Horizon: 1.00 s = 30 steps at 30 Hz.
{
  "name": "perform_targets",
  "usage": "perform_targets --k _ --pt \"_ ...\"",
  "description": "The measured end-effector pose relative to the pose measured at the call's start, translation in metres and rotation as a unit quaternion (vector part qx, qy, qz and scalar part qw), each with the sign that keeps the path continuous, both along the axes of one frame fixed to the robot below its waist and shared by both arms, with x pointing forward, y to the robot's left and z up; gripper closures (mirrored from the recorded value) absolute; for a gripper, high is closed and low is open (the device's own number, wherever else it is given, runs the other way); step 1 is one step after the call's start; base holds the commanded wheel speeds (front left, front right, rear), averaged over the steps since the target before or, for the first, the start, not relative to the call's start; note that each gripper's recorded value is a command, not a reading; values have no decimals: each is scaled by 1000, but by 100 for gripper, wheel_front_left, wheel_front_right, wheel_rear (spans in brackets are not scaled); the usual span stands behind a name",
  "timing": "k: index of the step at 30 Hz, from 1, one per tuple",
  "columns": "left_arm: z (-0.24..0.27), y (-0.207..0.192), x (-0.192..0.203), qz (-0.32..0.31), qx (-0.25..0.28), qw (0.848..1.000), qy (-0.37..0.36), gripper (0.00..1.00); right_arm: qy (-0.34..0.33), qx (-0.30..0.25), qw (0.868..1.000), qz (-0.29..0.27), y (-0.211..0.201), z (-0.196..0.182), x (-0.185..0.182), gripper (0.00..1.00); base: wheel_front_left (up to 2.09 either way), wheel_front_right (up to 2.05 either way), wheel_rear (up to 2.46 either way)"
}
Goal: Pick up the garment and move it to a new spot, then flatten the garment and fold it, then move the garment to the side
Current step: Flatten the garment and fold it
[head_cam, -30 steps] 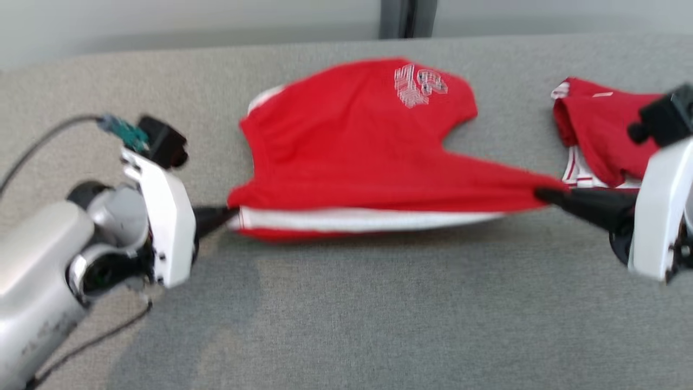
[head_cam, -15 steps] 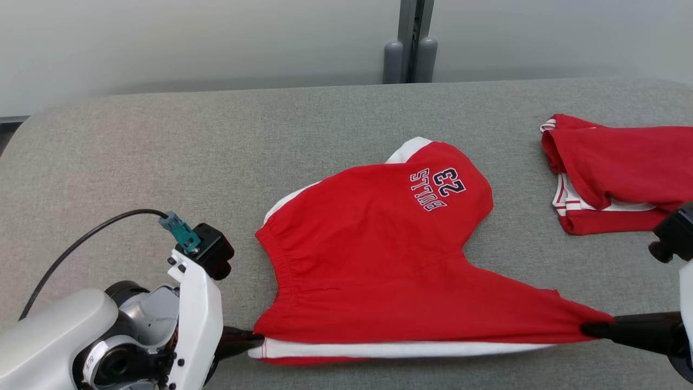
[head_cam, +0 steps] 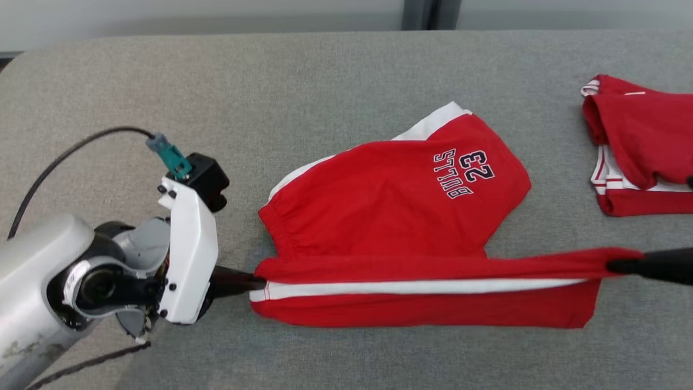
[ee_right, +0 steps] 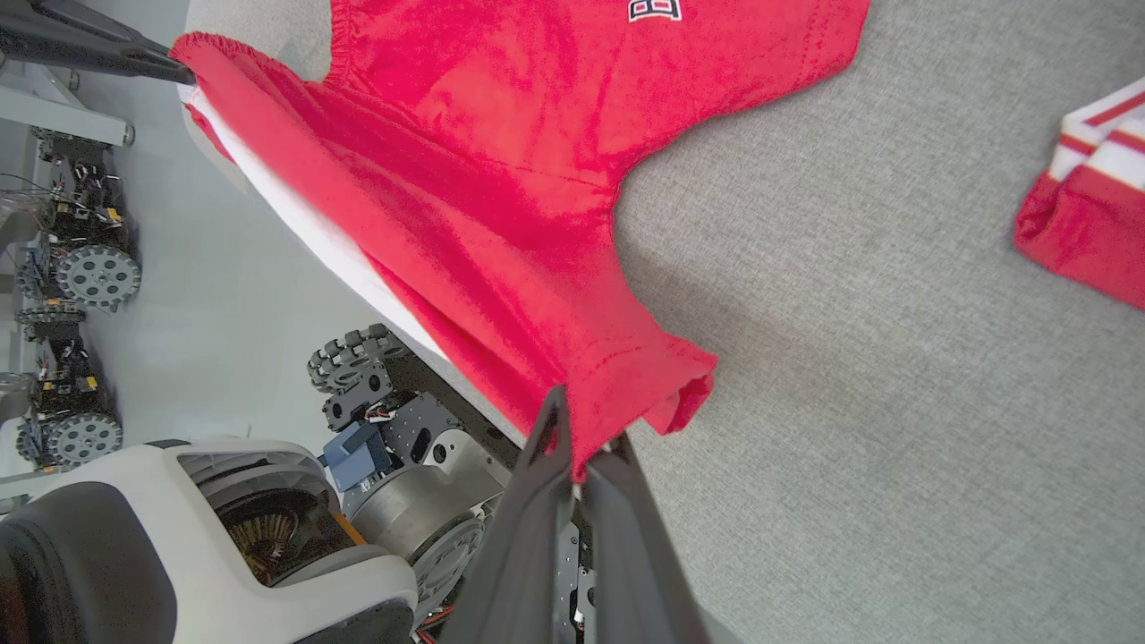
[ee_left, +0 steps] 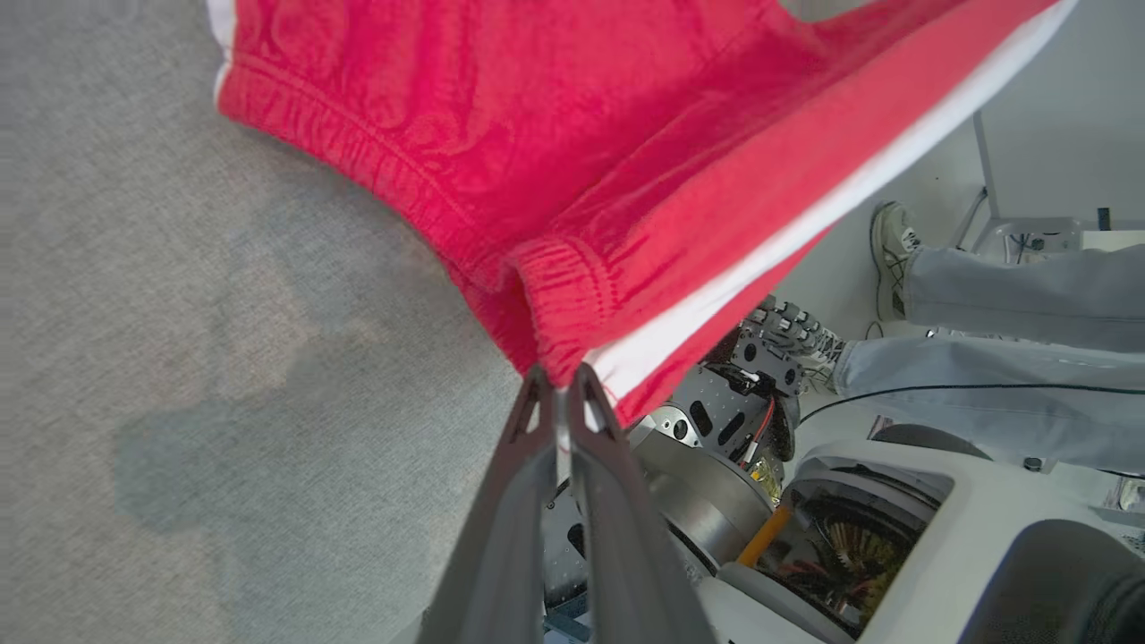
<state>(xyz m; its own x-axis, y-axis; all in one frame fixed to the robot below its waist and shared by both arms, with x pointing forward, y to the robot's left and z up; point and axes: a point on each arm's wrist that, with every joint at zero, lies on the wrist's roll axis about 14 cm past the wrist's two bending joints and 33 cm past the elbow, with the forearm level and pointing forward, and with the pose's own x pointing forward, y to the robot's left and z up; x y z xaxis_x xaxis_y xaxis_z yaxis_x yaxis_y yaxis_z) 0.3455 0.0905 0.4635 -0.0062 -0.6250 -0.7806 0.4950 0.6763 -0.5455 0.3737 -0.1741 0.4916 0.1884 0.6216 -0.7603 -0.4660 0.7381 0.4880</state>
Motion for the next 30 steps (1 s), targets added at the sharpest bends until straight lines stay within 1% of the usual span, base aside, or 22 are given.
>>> perform_targets --k 5,8,10,14,20,26,27,28,29,30 --pt "-3 3 36 11 7 1000 20 100 10 1 1000 -14 1 -10 54 100 0 0 0" --pt "-9 6 57 26 17 999 33 100 5 -6 1000 -27 1 -16 92 100 0 0 0" --pt "-16 8 67 32 23 998 43 100 6 -8 1000 -27 7 -23 113 100 0 0 0" --pt "-23 8 81 50 15 997 63 100 13 -8 1000 -27 24 -37 149 100 0 0 0" --pt "-27 16 100 77 17 995 66 100 9 9 1000 -26 55 -40 189 100 0 0 0" --pt "-38 20 109 96 21 992 78 100 20 2 999 -25 73 -53 208 100 0 0 0" --pt "-40 20 111 98 21 992 78 94 21 3 999 -26 76 -55 210 100 0 0 0" --pt "-42 21 112 100 22 992 78 67 21 3 999 -27 79 -56 212 100 0 0 0" --pt "-44 22 112 103 23 991 79 51 22 4 999 -28 81 -58 213 87 0 0 0" --pt "-46 22 113 104 25 991 78 4 20 4 999 -29 83 -58 214 53 0 0 0"
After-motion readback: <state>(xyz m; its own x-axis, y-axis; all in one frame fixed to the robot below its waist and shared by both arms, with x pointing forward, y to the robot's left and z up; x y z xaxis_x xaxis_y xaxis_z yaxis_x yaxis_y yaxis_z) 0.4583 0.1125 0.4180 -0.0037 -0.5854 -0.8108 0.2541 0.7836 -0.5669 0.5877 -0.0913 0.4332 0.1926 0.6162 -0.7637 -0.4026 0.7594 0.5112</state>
